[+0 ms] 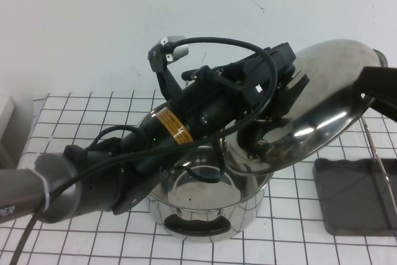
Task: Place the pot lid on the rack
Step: Hand over the pot lid
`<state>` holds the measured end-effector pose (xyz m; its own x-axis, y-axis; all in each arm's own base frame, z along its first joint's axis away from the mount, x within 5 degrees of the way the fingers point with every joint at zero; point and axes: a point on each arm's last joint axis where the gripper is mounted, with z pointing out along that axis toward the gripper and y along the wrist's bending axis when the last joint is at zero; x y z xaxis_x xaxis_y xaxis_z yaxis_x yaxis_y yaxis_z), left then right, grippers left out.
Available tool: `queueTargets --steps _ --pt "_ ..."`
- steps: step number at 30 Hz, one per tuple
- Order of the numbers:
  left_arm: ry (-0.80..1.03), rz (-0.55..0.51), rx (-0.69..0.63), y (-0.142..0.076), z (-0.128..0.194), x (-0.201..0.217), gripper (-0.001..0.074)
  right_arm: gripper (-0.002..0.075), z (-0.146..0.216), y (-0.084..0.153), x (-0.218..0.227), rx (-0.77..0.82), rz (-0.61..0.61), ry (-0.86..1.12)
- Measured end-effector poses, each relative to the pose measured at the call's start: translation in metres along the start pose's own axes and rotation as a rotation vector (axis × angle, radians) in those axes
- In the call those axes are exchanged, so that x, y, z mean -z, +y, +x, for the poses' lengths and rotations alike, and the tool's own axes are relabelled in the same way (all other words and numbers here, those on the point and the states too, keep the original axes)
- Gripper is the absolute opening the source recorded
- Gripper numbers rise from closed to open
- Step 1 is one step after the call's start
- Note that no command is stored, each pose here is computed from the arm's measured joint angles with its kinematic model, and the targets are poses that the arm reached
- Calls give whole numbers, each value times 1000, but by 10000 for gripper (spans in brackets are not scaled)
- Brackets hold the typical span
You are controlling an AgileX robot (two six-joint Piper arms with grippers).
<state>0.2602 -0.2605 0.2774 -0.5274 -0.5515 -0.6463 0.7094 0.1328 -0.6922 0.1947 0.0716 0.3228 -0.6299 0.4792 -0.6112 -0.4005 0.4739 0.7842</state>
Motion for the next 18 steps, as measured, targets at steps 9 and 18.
queueTargets --steps 9,18 --pt "16 8 -44 -1 1 0 316 408 -23 -6 -33 5 -54 74" --pt "14 -11 -47 4 1 1 356 91 -19 -1 -49 60 -121 130"
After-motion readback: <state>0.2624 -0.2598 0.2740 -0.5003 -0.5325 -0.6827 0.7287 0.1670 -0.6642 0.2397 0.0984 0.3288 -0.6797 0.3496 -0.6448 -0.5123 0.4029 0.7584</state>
